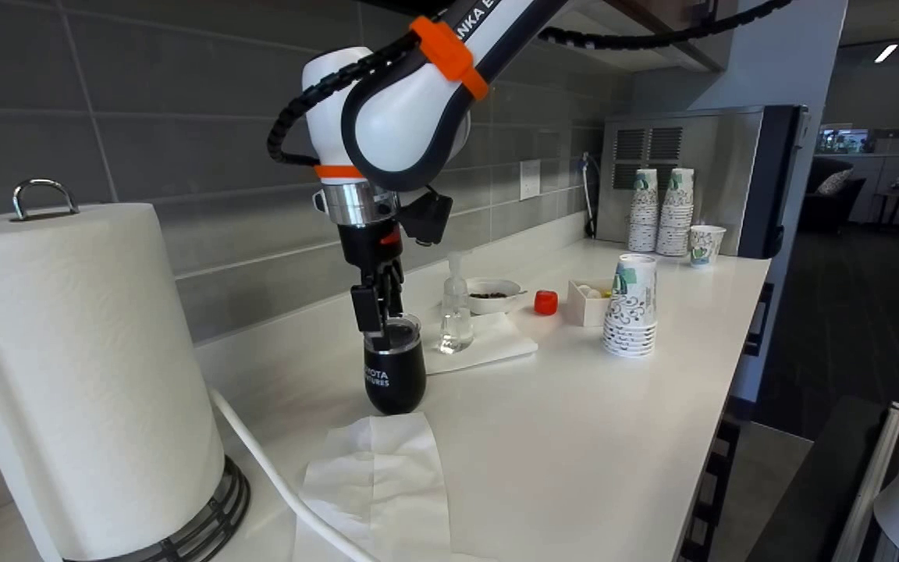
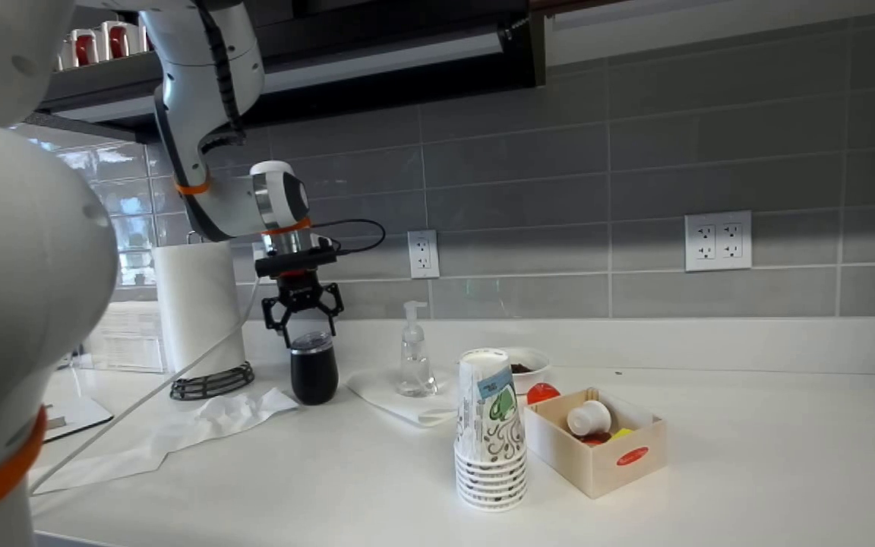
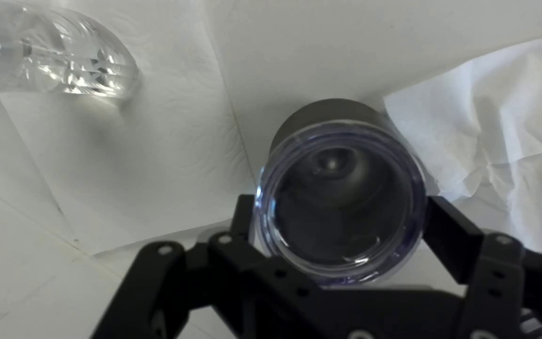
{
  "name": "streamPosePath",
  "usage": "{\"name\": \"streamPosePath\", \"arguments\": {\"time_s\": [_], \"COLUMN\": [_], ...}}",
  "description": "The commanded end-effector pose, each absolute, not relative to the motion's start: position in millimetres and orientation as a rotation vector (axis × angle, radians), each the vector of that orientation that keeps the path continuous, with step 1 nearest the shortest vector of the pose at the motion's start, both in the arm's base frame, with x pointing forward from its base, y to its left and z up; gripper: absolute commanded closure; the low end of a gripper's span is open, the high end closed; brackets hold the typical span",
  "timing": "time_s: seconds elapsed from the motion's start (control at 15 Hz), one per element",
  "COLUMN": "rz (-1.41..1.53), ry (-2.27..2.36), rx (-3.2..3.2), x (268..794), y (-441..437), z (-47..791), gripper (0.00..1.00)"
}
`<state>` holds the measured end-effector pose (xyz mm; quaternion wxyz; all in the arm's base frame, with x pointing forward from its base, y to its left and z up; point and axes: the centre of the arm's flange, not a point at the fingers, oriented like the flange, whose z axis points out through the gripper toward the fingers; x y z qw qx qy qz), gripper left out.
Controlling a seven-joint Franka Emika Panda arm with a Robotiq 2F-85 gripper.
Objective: Put the lid on the black coffee mug
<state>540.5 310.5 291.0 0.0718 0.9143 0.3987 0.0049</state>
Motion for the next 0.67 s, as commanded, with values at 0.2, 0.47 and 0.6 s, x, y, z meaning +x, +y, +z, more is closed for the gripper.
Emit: {"name": "streamPosePath", "arguments": {"time_s": [0.2, 0.47, 0.6], "rz": [0.010, 0.013, 0.023], "ry": [1.176, 1.178, 1.177], "rx": [2.770, 2.772, 2.773], "x": [547.7, 548.2, 546.5], "y": [310.6, 309.2, 307.4], "z": [293.4, 295.7, 298.8], "gripper": [0.00, 0.00, 0.00]}}
